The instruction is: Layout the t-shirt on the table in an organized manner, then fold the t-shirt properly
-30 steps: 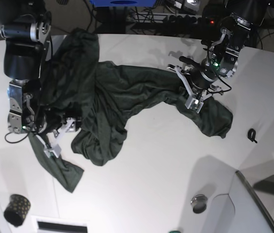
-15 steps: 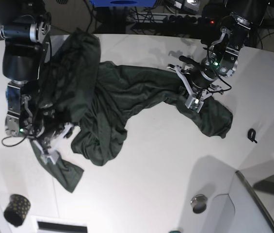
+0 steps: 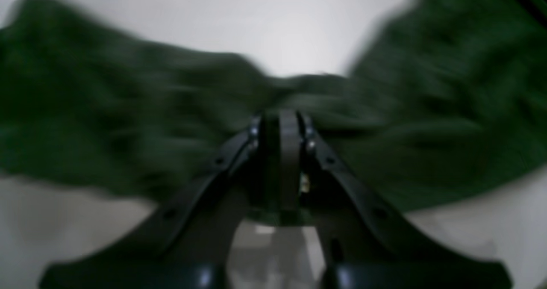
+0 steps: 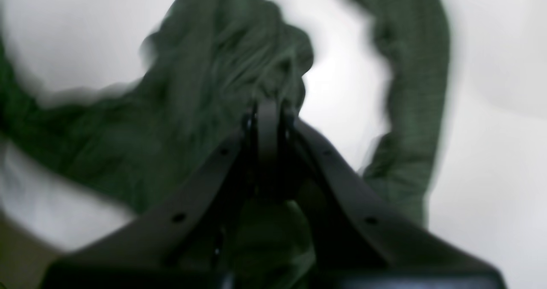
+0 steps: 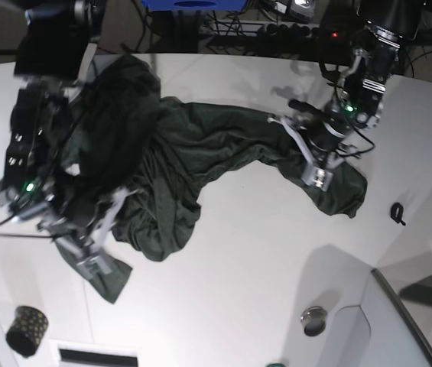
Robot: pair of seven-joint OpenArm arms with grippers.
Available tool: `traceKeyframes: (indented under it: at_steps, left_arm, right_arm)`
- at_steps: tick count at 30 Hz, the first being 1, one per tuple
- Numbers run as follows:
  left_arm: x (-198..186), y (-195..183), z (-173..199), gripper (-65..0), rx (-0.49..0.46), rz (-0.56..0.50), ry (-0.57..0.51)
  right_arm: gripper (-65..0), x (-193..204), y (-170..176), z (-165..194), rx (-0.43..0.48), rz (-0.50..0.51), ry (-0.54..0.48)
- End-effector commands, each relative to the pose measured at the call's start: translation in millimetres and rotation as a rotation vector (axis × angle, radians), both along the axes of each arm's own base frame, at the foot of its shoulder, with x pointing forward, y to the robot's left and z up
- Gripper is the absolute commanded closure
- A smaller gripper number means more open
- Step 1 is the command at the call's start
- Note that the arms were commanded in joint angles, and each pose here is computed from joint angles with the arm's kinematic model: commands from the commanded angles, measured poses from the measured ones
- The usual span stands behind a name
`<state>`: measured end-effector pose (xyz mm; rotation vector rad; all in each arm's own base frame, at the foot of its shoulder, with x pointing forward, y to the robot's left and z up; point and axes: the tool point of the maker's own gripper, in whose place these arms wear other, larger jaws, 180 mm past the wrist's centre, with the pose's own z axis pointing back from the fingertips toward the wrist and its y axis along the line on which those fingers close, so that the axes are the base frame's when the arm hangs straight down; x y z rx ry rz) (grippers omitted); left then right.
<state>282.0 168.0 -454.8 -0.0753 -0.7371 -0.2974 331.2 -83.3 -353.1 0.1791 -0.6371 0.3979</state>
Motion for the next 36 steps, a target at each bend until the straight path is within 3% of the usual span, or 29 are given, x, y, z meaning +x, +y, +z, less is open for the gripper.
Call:
traceKeyframes:
  at_steps: [1,7,10,14,17,19,22,24,25,26,29,32,36]
  left_arm:
    - [14,12,16,-5.6,0.008,0.021,-0.056]
    - [25,42,37,-5.6,0.036,0.081,-0.116]
    - [21,52,34,-5.6,0.050,0.090,-0.102]
    - [19,52,32,-5.6,0.049,0.090,-0.097]
    - [18,50,31,-5.6,0.048,0.085,-0.093]
    - [19,48,33,-5.6,0.045,0.082,-0.098]
    - [19,47,32,-5.6,0.040,0.082,-0.098]
    - [19,45,32,-5.6,0.038,0.081,-0.097]
    - [18,42,31,-5.6,0.034,0.076,-0.096]
    - [16,32,29,-5.6,0.020,0.061,-0.090]
    - [9,-5,20,-5.6,-0.015,-0.016,-0.066]
    - [0,-56,15,-5.6,-0.074,-0.110,-0.050]
    - [6,-105,10,-5.6,-0.134,-0.168,-0.040]
  right_arm:
    - [-0.5,1,18,21,0.013,0.060,-0.074]
    - [-0.5,-80,83,5,0.035,0.274,-0.006]
    - [-0.5,-116,119,-4,0.168,0.362,0.063]
    - [-0.5,-131,133,-15,0.230,0.441,0.093]
    - [-1.1,-129,135,-36,0.229,0.450,0.160]
    - [-6.5,-128,127,-48,0.194,0.458,0.197]
    - [-28.5,-124,111,-46,0.122,0.484,0.217]
    - [-40.2,-114,93,-30,0.057,0.480,0.152]
    - [-41.7,-108,80,-21,0.016,0.468,0.106]
    - [-41.0,-99,64,-13,-0.023,0.425,0.061]
    - [-37.7,-68,-16,-6,-0.067,0.092,0.007]
    - [-38.4,-61,-89,-14,-0.064,-0.149,0.020]
    - [-42.0,-60,-155,-38,-0.015,-0.384,0.058]
